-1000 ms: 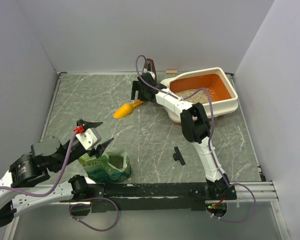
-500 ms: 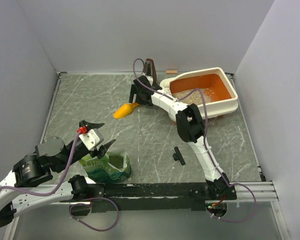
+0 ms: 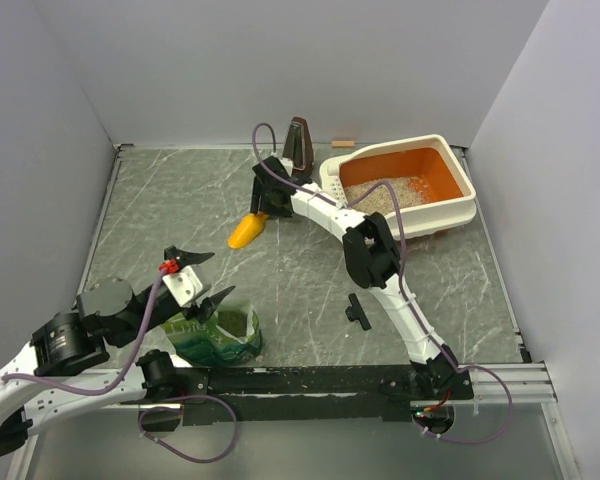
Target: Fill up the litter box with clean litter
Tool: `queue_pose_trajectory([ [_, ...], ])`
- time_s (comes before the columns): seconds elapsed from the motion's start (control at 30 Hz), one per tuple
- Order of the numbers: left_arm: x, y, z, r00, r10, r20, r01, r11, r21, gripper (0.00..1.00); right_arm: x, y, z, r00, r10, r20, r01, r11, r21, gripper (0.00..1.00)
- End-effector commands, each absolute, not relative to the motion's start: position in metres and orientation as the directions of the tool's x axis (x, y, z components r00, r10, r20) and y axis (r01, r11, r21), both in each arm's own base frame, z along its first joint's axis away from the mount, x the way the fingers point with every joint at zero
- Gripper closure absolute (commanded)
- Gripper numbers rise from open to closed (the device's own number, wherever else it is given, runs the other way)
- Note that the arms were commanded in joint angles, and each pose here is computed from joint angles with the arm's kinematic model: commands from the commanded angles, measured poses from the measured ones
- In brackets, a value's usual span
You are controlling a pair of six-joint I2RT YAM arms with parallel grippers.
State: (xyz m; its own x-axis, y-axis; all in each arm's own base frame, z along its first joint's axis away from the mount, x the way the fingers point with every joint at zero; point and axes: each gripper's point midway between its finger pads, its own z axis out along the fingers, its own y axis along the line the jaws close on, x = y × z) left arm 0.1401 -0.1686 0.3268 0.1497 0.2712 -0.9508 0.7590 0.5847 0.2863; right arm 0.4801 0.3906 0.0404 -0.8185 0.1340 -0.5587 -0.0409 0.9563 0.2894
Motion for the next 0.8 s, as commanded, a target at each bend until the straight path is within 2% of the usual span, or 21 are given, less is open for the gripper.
queue_pose_trajectory([
  [0.0,0.132,-0.167,0.346,0.172,0.185,-0.968,0.772,0.584,0.249,0.26,0.466,0.399,0.023,-0.851,0.108,-0.515,-0.05,0.958,0.283,0.42],
  [0.2,0.127,-0.161,0.347,0.17,0.164,-0.972,0.779,0.581,0.234,0.26,0.449,0.397,0.015,-0.864,0.05,-0.501,-0.086,0.966,0.245,0.69],
  [0.3,0.124,-0.16,0.35,0.17,0.148,-0.974,0.785,0.577,0.225,0.26,0.441,0.393,0.014,-0.874,0.012,-0.486,-0.117,0.965,0.235,0.77],
  [0.37,0.123,-0.16,0.351,0.171,0.143,-0.975,0.789,0.573,0.223,0.25,0.434,0.391,0.013,-0.88,-0.011,-0.476,-0.135,0.964,0.228,0.87],
  [0.4,0.123,-0.162,0.35,0.171,0.147,-0.974,0.789,0.571,0.225,0.25,0.431,0.388,0.012,-0.88,-0.021,-0.474,-0.144,0.964,0.224,0.97],
  [0.43,0.124,-0.163,0.349,0.169,0.152,-0.974,0.791,0.569,0.226,0.25,0.43,0.385,0.01,-0.882,-0.029,-0.47,-0.147,0.965,0.218,1.0],
  [0.6,0.126,-0.169,0.344,0.155,0.169,-0.973,0.794,0.565,0.225,0.25,0.421,0.372,0.006,-0.879,-0.107,-0.465,-0.202,0.966,0.159,1.0],
  [0.7,0.128,-0.17,0.347,0.15,0.165,-0.975,0.789,0.574,0.219,0.25,0.416,0.356,0.011,-0.854,-0.11,-0.509,-0.207,0.969,0.138,1.0],
  [0.77,0.132,-0.172,0.353,0.141,0.149,-0.979,0.782,0.59,0.203,0.25,0.417,0.35,0.038,-0.82,-0.1,-0.564,-0.221,0.964,0.15,1.0],
])
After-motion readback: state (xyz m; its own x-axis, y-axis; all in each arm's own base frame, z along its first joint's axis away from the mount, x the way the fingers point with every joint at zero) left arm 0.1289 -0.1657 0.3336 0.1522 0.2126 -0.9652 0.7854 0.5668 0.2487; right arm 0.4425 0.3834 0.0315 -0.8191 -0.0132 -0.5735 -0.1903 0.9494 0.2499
